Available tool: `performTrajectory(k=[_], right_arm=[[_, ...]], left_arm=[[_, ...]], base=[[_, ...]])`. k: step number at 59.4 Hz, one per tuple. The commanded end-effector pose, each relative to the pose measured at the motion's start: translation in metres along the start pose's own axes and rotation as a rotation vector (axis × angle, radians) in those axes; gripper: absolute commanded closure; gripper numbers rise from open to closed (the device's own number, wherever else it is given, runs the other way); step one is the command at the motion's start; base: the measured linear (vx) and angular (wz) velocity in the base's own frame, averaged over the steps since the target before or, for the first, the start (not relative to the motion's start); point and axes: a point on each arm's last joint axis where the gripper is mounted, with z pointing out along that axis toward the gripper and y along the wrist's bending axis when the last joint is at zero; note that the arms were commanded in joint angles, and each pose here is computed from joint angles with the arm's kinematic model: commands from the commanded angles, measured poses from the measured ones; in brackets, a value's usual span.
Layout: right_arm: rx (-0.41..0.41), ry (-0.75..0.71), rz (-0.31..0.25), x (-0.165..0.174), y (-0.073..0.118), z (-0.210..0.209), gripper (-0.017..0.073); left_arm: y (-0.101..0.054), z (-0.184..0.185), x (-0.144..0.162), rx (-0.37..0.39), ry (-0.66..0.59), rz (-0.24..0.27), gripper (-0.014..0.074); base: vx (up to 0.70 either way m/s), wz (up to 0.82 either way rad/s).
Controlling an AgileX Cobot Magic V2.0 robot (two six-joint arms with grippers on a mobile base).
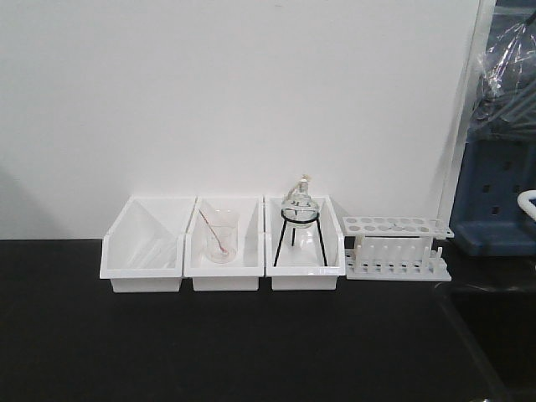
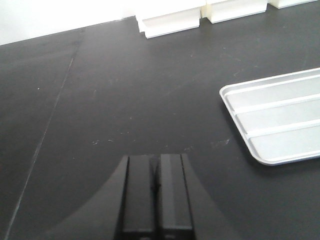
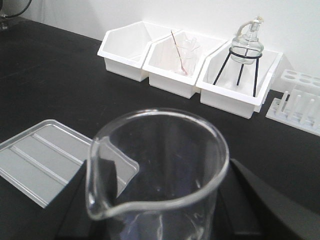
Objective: Move beaker to silver tray on left bench
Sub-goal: 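Lower the held beaker onto the silver tray with the right gripper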
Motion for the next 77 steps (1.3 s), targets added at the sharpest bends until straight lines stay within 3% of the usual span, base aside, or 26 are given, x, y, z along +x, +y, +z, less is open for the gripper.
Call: performTrajectory(k=[1,8,16,27,34,42,52,59,70,77], right_arm=[[-0.025,-0.103,-0.017,-0.017,0.002,-0.002,0.0571],[-0.039,-0.122,-0.016,-0.019,0.003,0.0,0.0571],[-0.144,-0.207,-0.014,-0.026,0.014,0.022,0.0571],[-0.3,-0.156,0.028,-0.009,0.03,0.095,0.0571],[-0.405,-0.169,-0.007,0.002,0.042,0.147,0.0571],[-0.495,-0.192,0.025,0.021,0.051,0.205,0.0571],[-0.577,-0.147,-0.002,0.044,0.061,0.254,0.0571],[-0.58,-0.096,0.007,0.058,0.062,0.271,0.0571],[-0.545,-0.017,-0.034,0.075,0.06,0.281,0.0569],[-0.523,0.001,-0.015,0.082,0.058,0.284,0.0565]], left_arm=[[-0.001,0.002,-0.002,0.007,-0.071,-0.004,0.0592],[-0.001,0.002,-0.002,0.007,-0.071,-0.004,0.0592],[-0.001,0.002,-0.002,0.007,-0.071,-0.004,0.0592],[-0.001,0.002,-0.002,0.007,-0.071,-0.004,0.0592],[-0.001,0.002,-0.002,0.007,-0.071,-0.004,0.0592],[-0.001,0.002,-0.002,0.007,-0.071,-0.004,0.0592],[-0.001,0.002,-0.002,0.007,-0.071,-0.004,0.0592],[-0.001,0.002,-0.002,0.007,-0.071,-0.004,0.0592],[-0.001,0.002,-0.002,0.007,-0.071,-0.004,0.0592],[-0.001,0.002,-0.002,0.007,-0.071,-0.004,0.0592]], base=[[0.0,0.01],[0.0,0.0],[0.0,0.0],[0.0,0.0],[0.0,0.0],[0.0,0.0],[0.0,0.0],[0.0,0.0],[0.0,0.0],[0.0,0.0]])
